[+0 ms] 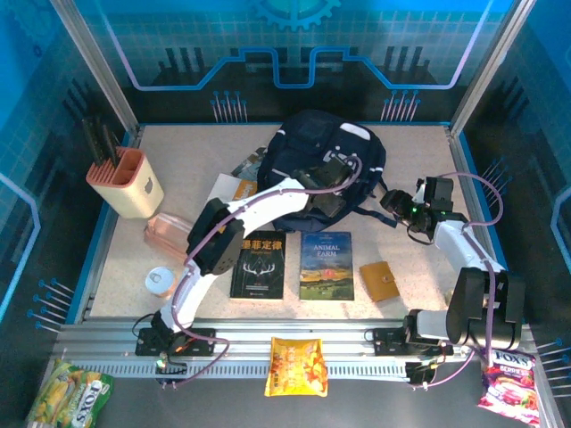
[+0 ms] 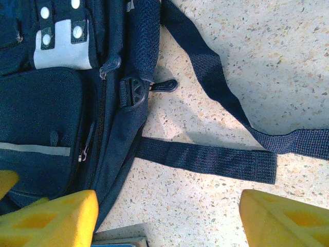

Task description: Pack books, pencil case, and school supplies into a backpack

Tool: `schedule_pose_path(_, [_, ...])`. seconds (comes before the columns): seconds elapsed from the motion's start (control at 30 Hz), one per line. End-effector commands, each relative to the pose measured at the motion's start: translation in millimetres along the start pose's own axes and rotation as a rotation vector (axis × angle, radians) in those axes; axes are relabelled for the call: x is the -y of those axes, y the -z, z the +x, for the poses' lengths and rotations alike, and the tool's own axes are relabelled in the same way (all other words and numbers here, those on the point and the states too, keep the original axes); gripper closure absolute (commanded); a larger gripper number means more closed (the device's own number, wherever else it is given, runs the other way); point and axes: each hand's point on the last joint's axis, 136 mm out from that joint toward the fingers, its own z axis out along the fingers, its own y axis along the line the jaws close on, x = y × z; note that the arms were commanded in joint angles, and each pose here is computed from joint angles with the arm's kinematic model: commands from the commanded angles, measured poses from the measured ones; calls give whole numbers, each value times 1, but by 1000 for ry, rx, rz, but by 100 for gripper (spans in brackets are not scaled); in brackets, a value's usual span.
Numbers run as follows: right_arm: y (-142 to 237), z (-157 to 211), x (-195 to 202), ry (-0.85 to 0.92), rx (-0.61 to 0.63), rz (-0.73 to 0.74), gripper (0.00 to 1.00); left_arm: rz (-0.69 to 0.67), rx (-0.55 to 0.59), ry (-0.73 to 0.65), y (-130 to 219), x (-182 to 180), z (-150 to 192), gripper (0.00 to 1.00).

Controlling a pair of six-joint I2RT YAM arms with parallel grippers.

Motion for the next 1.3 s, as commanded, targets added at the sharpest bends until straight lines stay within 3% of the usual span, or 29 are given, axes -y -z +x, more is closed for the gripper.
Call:
schedule_pose_path(0.0, [-4, 0, -2, 11, 0, 0, 27, -43, -16, -60, -4, 7, -5, 40])
schedule_pose_path(0.13, [-4, 0, -2, 10, 1, -1, 27, -101, -23, -85, -17, 5, -6, 42])
schedule_pose_path(0.3, [-6, 2, -2, 7, -3, -5, 28, -247, -15, -86, -26, -16, -14, 55])
schedule_pose_path(0.73, [-7, 1, -2, 4, -2, -6, 28, -261, -46, -90, -41, -15, -5, 64])
schedule_pose_path(1.07, [-11, 1, -13, 38, -15, -72, 28, -137, -1, -24, -9, -15, -26, 100])
schedule_pose_path(1.27, [-24, 0, -34, 95, -41, -202, 29, 13, 79, 43, 37, -19, -46, 100])
